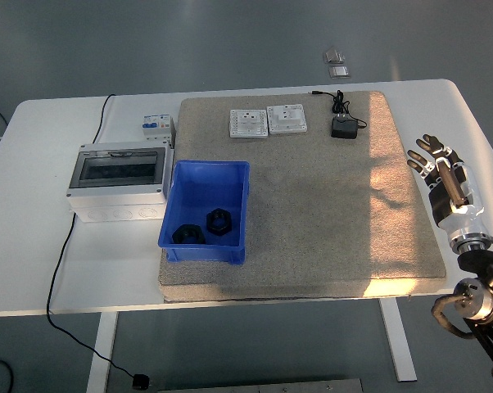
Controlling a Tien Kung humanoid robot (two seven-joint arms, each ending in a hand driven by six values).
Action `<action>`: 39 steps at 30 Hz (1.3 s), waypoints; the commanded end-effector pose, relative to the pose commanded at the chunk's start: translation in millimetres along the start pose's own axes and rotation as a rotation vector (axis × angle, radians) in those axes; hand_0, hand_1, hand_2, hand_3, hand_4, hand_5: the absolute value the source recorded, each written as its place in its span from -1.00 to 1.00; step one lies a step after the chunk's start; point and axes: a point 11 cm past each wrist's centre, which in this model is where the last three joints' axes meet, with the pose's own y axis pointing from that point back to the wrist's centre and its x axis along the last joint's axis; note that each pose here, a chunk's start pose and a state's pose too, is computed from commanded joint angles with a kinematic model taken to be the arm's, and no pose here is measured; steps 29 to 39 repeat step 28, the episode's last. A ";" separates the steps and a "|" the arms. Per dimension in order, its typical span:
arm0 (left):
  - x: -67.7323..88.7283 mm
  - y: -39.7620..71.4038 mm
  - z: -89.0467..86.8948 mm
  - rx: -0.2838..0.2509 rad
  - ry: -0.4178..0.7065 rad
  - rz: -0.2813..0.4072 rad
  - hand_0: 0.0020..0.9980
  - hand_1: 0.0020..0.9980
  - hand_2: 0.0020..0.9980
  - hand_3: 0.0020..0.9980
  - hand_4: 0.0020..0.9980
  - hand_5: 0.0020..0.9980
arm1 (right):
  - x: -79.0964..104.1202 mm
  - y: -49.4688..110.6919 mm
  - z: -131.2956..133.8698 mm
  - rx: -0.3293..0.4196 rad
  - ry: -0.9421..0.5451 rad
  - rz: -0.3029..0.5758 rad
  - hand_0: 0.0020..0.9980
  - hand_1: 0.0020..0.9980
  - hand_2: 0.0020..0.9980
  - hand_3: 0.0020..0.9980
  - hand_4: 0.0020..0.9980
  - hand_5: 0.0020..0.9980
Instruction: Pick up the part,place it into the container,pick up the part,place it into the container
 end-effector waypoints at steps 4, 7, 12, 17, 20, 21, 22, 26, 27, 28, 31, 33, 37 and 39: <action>0.1 0.0 0.0 0.001 -0.004 0.000 0.44 0.42 0.42 0.49 0.57 0.40 | 1.5 0.1 -1.0 0.004 -0.001 0.005 0.60 0.42 0.50 0.35 0.57 0.00; -0.1 0.0 0.1 0.001 -0.006 -0.001 0.44 0.42 0.42 0.49 0.57 0.40 | 1.9 0.2 -1.4 0.005 -0.001 0.006 0.60 0.42 0.50 0.35 0.57 0.00; -0.6 0.0 -0.2 0.001 -0.006 -0.002 0.44 0.42 0.40 0.48 0.57 0.40 | 2.8 0.5 -1.6 0.006 -0.001 0.009 0.60 0.42 0.50 0.35 0.62 0.05; -1.0 0.1 -0.5 0.001 -0.006 -0.003 0.44 0.42 0.40 0.48 0.57 0.40 | 4.4 0.5 -2.4 0.008 0.001 0.013 0.60 0.42 0.50 0.35 0.66 0.09; -1.2 0.1 -0.5 0.001 -0.007 -0.004 0.44 0.42 0.40 0.48 0.57 0.40 | 5.3 0.5 -3.1 0.010 0.001 0.016 0.60 0.42 0.50 0.35 0.66 0.09; -1.3 0.1 -0.4 0.001 -0.007 -0.004 0.44 0.42 0.40 0.48 0.58 0.40 | 5.5 0.5 -3.3 0.011 0.001 0.017 0.61 0.42 0.50 0.35 0.66 0.10; -1.4 0.1 -0.2 0.000 -0.007 -0.004 0.44 0.42 0.40 0.48 0.58 0.40 | 5.8 0.4 -3.6 0.011 0.001 0.017 0.61 0.42 0.50 0.35 0.66 0.10; -1.3 0.1 0.5 -0.001 -0.010 -0.005 0.44 0.42 0.40 0.48 0.58 0.40 | 6.6 0.2 -4.3 0.014 0.001 0.020 0.61 0.42 0.50 0.35 0.66 0.10; -1.3 0.1 0.6 -0.001 -0.010 -0.005 0.44 0.42 0.40 0.48 0.58 0.40 | 6.8 0.2 -4.5 0.014 0.001 0.020 0.61 0.42 0.50 0.35 0.66 0.10; -1.2 0.1 0.7 -0.001 -0.011 -0.005 0.44 0.42 0.40 0.48 0.58 0.40 | 7.0 0.2 -4.7 0.015 0.001 0.021 0.61 0.42 0.50 0.35 0.66 0.10; -1.2 0.1 0.7 -0.001 -0.011 -0.005 0.44 0.42 0.40 0.48 0.58 0.40 | 7.0 0.2 -4.7 0.015 0.001 0.021 0.61 0.42 0.50 0.35 0.66 0.10; -1.2 0.1 0.7 -0.001 -0.011 -0.005 0.44 0.42 0.40 0.48 0.58 0.40 | 7.0 0.2 -4.7 0.015 0.001 0.021 0.61 0.42 0.50 0.35 0.66 0.10; -1.2 0.1 0.7 -0.001 -0.011 -0.005 0.44 0.42 0.40 0.48 0.58 0.40 | 7.0 0.2 -4.7 0.015 0.001 0.021 0.61 0.42 0.50 0.35 0.66 0.10; -1.2 0.1 0.7 -0.001 -0.011 -0.005 0.44 0.42 0.40 0.48 0.58 0.40 | 7.0 0.2 -4.7 0.015 0.001 0.021 0.61 0.42 0.50 0.35 0.66 0.10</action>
